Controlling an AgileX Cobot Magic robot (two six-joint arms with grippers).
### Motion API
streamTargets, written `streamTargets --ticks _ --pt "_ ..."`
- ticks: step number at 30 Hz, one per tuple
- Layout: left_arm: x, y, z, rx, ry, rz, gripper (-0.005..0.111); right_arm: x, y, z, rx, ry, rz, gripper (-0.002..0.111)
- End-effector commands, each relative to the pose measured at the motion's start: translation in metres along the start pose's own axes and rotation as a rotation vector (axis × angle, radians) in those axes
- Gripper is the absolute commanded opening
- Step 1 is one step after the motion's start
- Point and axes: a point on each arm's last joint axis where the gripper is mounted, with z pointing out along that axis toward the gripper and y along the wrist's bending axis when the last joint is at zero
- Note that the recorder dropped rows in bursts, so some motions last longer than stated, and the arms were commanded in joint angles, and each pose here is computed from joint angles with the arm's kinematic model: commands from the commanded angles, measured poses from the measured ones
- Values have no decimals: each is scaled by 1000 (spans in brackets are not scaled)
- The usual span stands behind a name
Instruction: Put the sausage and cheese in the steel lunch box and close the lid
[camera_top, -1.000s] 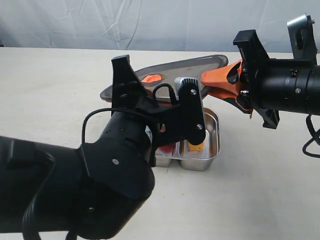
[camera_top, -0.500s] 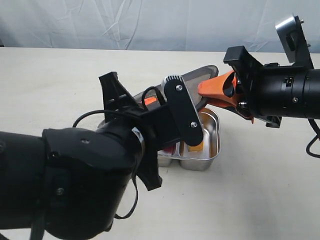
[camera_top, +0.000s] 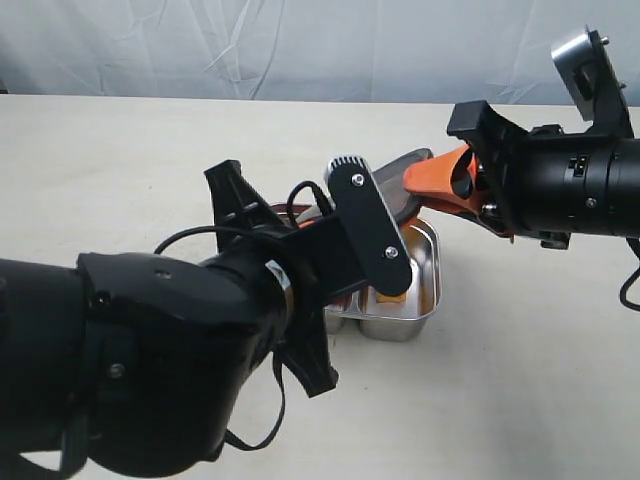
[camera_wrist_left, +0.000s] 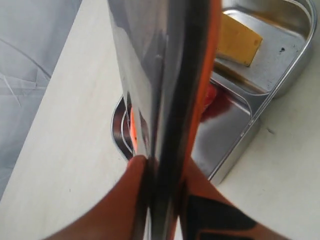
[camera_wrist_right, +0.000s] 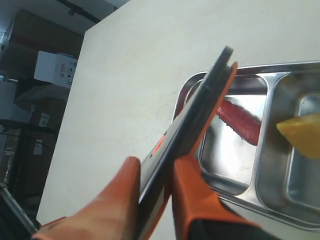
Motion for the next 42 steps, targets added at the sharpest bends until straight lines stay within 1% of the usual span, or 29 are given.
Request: streamTargets --ticks 1,2,4,5,10,14,19,27,32,38,42 --pt "-5 2 -5 24 -46 -29 18 3 -2 0 9 26 -88 -1" --pt "-5 2 -5 29 -51 -32 30 3 -1 0 7 26 -86 -1" --pt "-5 1 -5 31 -53 -35 41 3 -1 0 5 28 -89 -1" --pt "-5 1 -5 33 -51 -37 43 3 -1 0 5 28 -94 -1" --pt "-1 0 -4 42 0 -75 43 1 -3 0 25 8 -116 -1" --pt "0 0 -5 50 7 -82 43 0 -4 0 35 -3 -116 -1" --pt "1 -1 -5 52 17 -90 43 -3 -8 0 73 -33 -82 -1" --pt "2 -1 -5 54 30 -102 43 1 -28 22 127 53 21 -1" --pt "2 -1 -5 52 32 -101 43 -1 -37 28 177 42 25 -1" --pt "2 -1 -5 50 31 -100 43 6 -34 30 125 113 33 -1" --pt "1 0 -4 43 20 -88 43 6 -29 26 108 107 27 -1"
